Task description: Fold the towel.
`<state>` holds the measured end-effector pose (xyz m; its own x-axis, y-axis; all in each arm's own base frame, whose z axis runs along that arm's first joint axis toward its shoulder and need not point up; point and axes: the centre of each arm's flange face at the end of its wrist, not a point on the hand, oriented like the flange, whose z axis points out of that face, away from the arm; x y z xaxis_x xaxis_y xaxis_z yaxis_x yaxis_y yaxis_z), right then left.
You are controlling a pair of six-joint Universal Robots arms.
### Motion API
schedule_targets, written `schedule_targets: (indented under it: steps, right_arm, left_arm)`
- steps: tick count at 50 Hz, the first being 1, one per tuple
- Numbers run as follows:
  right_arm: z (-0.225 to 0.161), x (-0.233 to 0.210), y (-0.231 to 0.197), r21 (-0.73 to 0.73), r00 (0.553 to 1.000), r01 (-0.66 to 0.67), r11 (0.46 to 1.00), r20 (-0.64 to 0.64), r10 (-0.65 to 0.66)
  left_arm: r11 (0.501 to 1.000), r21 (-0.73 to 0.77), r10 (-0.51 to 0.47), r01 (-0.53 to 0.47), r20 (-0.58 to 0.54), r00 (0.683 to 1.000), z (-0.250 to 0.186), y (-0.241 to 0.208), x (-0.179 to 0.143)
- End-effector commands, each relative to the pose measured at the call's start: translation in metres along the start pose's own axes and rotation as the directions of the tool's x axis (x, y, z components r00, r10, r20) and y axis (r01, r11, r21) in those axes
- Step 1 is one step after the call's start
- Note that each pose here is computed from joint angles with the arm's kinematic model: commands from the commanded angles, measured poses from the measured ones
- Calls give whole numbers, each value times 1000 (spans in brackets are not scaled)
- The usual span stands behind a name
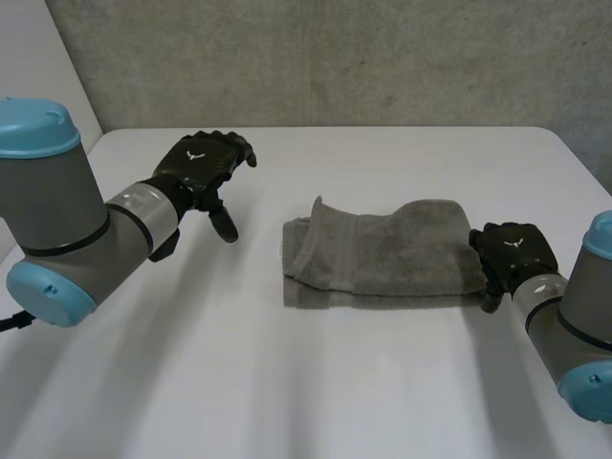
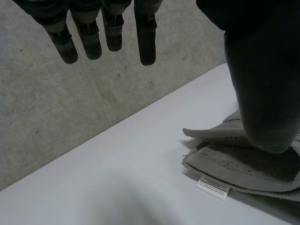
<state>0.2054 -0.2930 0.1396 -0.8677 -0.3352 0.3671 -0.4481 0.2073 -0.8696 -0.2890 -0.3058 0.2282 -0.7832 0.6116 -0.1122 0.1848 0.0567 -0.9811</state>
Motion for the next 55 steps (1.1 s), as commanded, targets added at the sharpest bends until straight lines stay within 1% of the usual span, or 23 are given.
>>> schedule_targets:
  steps: [1, 7, 14, 19, 35, 39, 41, 42, 44, 45, 46, 47, 48, 49, 50, 52, 53, 54, 55]
  right_arm:
    - [9, -3, 8, 8, 999, 49, 999, -6, -49]
    - [14, -5, 13, -2, 999, 46, 999, -1, -46]
    - [15, -9, 9, 42, 999, 30, 999, 44, -32]
    - [16, -11, 9, 49, 998, 30, 998, 55, -33]
    - [26, -13, 17, 43, 998, 35, 998, 59, -38]
    - [30, -6, 17, 40, 998, 35, 999, 41, -36]
    - [33, 8, 8, 56, 1000, 26, 998, 0, -26]
    - [33, 8, 8, 56, 1000, 26, 998, 0, -26]
    - [30, 14, -13, 109, 999, 39, 993, -15, -38]
    - [30, 14, -13, 109, 999, 39, 993, -15, -38]
    - [28, 19, -28, 144, 999, 43, 989, -25, -39]
    - [28, 19, -28, 144, 999, 43, 989, -25, -39]
    - [27, 21, -43, 178, 999, 42, 983, -24, -38]
    - [23, 14, -59, 209, 999, 40, 977, 9, -43]
    - [23, 14, -59, 209, 999, 40, 977, 9, -43]
    - [8, -18, -96, 295, 989, 49, 954, 119, -88]
    - [8, -18, -96, 295, 989, 49, 954, 120, -88]
    - [-1, -39, -111, 331, 976, 49, 942, 183, -115]
    - [-2, -39, -111, 332, 976, 49, 942, 183, -115]
  left_arm:
    - [1000, -2, -1, 1, -1, 1000, 0, 3, 1]
    - [1000, 1, 0, 0, -1, 1000, 0, 2, 1]
    - [1000, 0, 0, 0, -1, 1000, 0, 3, 1]
    - [1000, -2, -1, 1, -1, 1000, 0, 3, 1]
    - [1000, -8, -2, 2, -2, 1000, -1, 5, 1]
    - [1000, -6, -2, 2, -4, 1000, -2, 5, 2]
    - [1000, -4, -1, 1, -3, 1000, -2, 4, 1]
    - [1000, -4, -1, 1, -3, 1000, -2, 4, 1]
    - [1000, -1, -1, 1, -3, 1000, -2, 3, 1]
    - [1000, -1, -1, 1, -3, 1000, -2, 3, 1]
    - [1000, 1, 0, 0, -1, 1000, -2, 2, 1]
    - [1000, 1, 0, 0, -1, 1000, -2, 2, 1]
    - [1000, 4, 1, -1, 1, 1000, -2, 1, 0]
    - [1000, 11, 3, -3, 4, 1000, -2, -1, -1]
    - [1000, 11, 3, -3, 4, 1000, -2, -1, -1]
    - [1000, 23, 5, -6, 7, 1000, -2, -5, -2]
    - [1000, 23, 5, -6, 7, 1000, -2, -5, -2]
    - [1000, 30, 6, -6, 10, 1000, -3, -8, -3]
    - [1000, 30, 6, -6, 10, 1000, -3, -8, -3]
